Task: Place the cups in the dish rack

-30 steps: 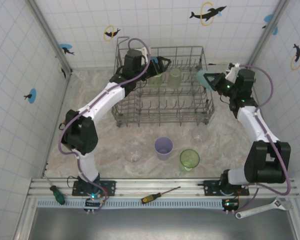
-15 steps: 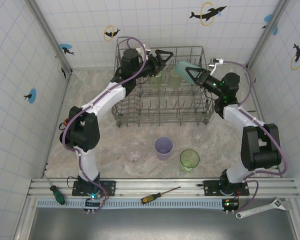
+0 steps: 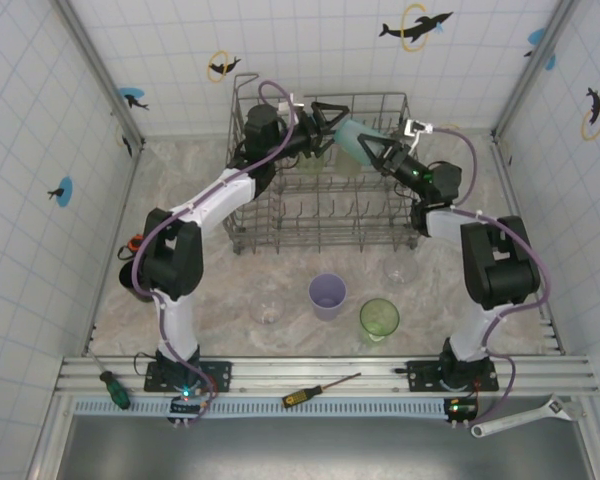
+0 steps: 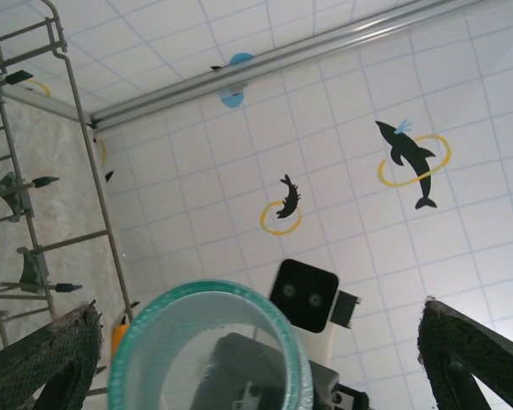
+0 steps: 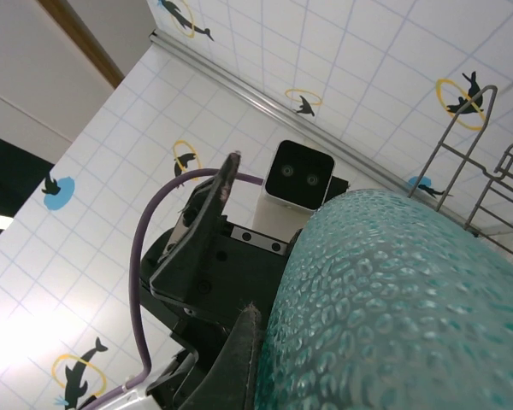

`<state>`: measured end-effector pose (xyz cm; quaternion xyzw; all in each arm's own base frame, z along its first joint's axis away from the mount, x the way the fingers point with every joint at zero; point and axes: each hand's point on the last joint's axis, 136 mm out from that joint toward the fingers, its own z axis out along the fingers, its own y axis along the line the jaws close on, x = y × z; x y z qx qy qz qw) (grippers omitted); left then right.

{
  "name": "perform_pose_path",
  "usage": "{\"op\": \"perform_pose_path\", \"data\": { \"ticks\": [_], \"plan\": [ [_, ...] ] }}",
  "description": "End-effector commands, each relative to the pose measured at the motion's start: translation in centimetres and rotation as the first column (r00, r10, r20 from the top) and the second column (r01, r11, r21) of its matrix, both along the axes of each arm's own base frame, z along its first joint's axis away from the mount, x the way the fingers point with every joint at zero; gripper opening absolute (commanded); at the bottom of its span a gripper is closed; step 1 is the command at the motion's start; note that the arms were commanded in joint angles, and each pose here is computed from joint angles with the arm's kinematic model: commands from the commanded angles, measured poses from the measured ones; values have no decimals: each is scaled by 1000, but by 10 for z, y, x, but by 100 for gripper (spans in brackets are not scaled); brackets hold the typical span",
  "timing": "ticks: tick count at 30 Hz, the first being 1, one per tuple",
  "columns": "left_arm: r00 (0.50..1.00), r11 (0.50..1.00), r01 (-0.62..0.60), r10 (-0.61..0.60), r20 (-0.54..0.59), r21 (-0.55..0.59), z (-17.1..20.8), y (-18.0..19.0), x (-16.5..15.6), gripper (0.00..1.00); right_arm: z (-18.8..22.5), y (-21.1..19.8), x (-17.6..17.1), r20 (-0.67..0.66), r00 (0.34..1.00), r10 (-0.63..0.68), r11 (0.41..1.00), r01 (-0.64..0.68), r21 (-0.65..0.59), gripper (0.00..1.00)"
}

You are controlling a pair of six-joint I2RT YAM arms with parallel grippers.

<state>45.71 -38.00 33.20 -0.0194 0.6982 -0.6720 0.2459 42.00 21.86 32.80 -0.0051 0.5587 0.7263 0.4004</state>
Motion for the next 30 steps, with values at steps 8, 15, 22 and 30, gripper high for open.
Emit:
{"op": "perform_pose_path", "data": {
  "ticks": [8,15,22,30],
  "plan": [
    [999,999,47,-47,-2,-22,-7,-8,-7,98,36,10,-8,131,990,52,993,-66,101,0],
    [999,999,40,-40,10,-35,-4,-10,-6,66,32,17,-8,136,990,49,997,-56,50,0],
    [998,997,58,-57,17,-50,-1,-20,-7,13,29,21,-4,104,994,39,999,-37,-25,29],
    [997,999,-3,7,76,-50,9,-23,13,0,35,3,-13,81,997,3,993,7,-116,67]
  ]
}}
